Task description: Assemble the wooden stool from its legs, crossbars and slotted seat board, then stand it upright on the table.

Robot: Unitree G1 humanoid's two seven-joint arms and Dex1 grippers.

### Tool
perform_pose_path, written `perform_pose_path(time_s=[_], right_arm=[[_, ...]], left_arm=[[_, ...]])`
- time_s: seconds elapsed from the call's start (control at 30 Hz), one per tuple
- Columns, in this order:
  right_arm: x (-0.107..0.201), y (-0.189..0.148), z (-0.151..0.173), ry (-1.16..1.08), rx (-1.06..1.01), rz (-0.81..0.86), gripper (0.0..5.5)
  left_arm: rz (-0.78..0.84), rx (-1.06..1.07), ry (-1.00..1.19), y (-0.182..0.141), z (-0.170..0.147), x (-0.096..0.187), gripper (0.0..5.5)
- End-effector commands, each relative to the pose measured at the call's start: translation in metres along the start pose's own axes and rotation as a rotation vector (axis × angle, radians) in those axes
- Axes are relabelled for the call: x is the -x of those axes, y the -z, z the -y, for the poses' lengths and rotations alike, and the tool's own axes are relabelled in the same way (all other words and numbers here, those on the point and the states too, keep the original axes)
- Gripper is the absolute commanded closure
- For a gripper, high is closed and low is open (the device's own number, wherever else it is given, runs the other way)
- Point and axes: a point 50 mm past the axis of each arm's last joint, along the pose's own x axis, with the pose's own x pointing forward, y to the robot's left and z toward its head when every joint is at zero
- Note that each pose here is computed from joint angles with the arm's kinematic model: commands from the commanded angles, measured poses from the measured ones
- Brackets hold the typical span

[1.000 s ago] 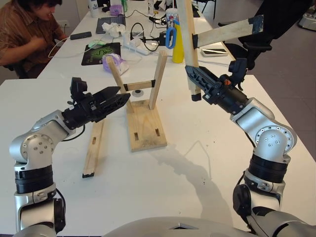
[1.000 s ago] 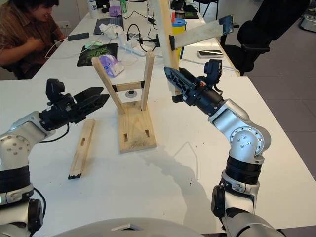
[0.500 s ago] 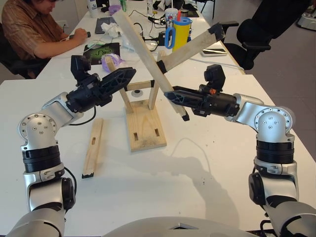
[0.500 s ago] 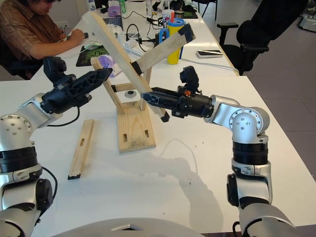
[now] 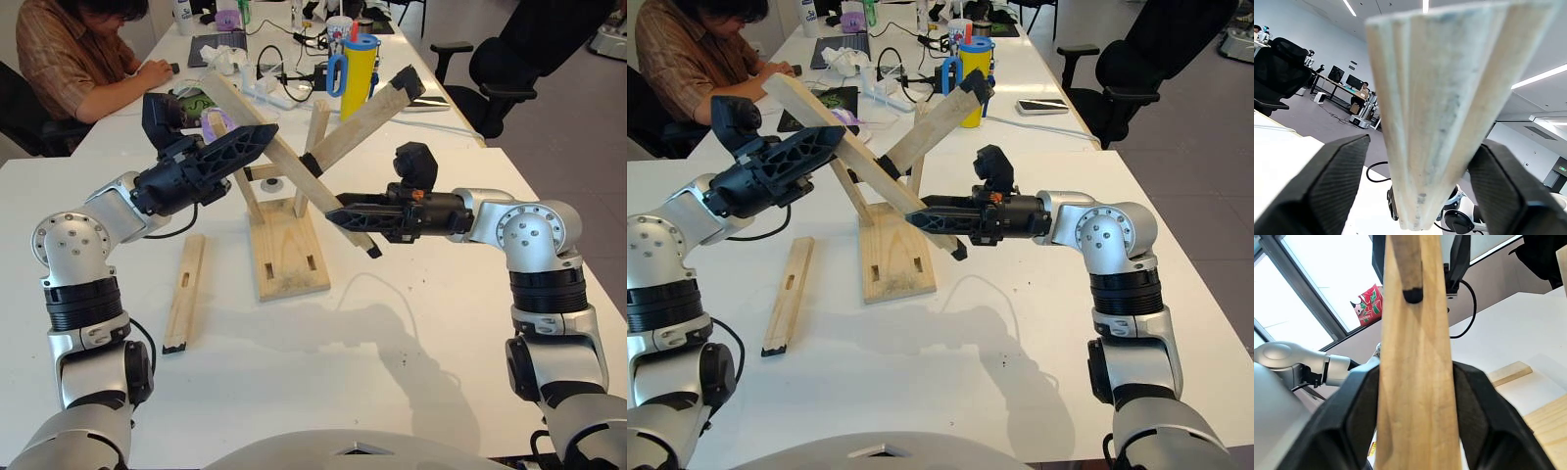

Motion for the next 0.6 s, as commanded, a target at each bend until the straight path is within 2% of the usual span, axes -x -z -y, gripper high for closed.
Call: perform_pose_path(time_s=[0.03,0.2,0.43,0.47,0.6], right_arm=[[0.004,-0.007,0.000,-0.004,-0.004,-0.021,3.46],[0.008,-0.003,0.004,-0.002,-0.023,-0.032,3.46],[0.015,0.004,0.012,0.033,-0.017,-0.064,3.46],[0.016,0.004,0.015,0.060,-0.023,-0.055,3.09],[0.025,0.017,0.032,0.192,0.001,-0.068,2.51]], left_arm=[[-0.022,-0.027,0.026,-0.007,0.007,-0.004,2.75],[-0.036,-0.056,-0.017,-0.007,0.004,-0.002,3.43],[-0.040,-0.070,-0.046,-0.005,0.001,0.005,3.45],[-0.032,-0.080,-0.068,-0.006,-0.001,0.009,3.45],[0.014,-0.182,-0.208,-0.017,-0.009,0.030,3.45]])
